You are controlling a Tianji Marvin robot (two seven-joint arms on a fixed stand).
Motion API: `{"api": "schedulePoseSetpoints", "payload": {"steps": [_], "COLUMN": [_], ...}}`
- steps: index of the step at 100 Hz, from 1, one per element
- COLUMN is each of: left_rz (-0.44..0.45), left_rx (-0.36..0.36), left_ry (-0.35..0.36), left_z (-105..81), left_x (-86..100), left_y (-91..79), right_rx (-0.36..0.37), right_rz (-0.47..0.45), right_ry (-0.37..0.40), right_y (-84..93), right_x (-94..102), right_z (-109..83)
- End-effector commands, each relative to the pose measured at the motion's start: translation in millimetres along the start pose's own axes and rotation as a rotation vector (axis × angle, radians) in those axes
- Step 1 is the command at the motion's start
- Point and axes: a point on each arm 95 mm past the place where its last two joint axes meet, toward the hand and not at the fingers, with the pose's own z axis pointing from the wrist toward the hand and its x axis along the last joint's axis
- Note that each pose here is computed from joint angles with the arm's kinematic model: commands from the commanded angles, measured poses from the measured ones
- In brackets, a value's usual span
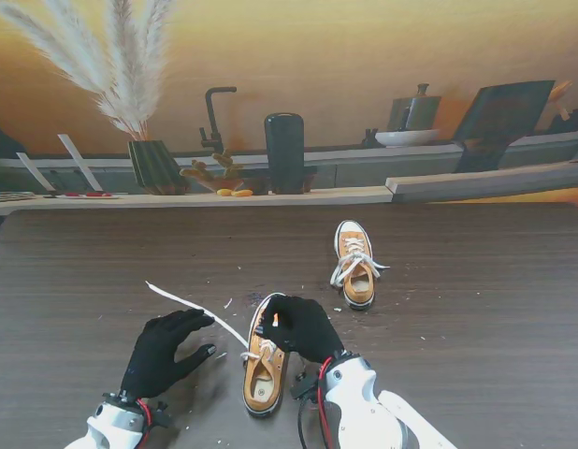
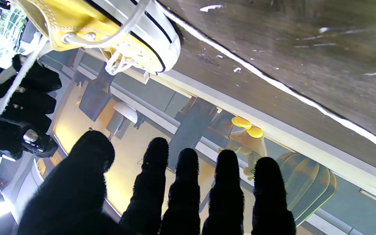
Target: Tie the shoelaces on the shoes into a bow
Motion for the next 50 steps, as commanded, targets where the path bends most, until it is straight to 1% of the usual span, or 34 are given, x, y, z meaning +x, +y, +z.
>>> {"api": "schedulePoseSetpoints", "payload": {"steps": [1,11,19,29,50], "left_rz": [-0.006,-0.007,-0.01,-0.01,-0.009], "left_rx": [-0.008,-0.007,-0.006,-0.003,0.006], "left_ry": [0.006,0.008,0.008,0.009,0.012], "left_z": [-0.6,-0.7,-0.7,-0.7,-1.0], "left_x": [1.8,1.8,1.6,1.5,1.8], "left_y": [0.4,0.2,0.0,-0.5,-1.9], "right_rx": [0.028,0.048,0.082,0.128,0.197], "right_rz": [0.011,0.021,-0.005,-0.11,-0.314], "right_ry": [-0.003,-0.018,-0.022,-0.003,0.036], "right_y": [-1.1,-1.1,0.5,4.6,13.8], "right_x": [4.3,5.8,7.1,8.7,17.7], "right_z": [-0.7,-0.9,-1.7,-2.1,-5.1]}}
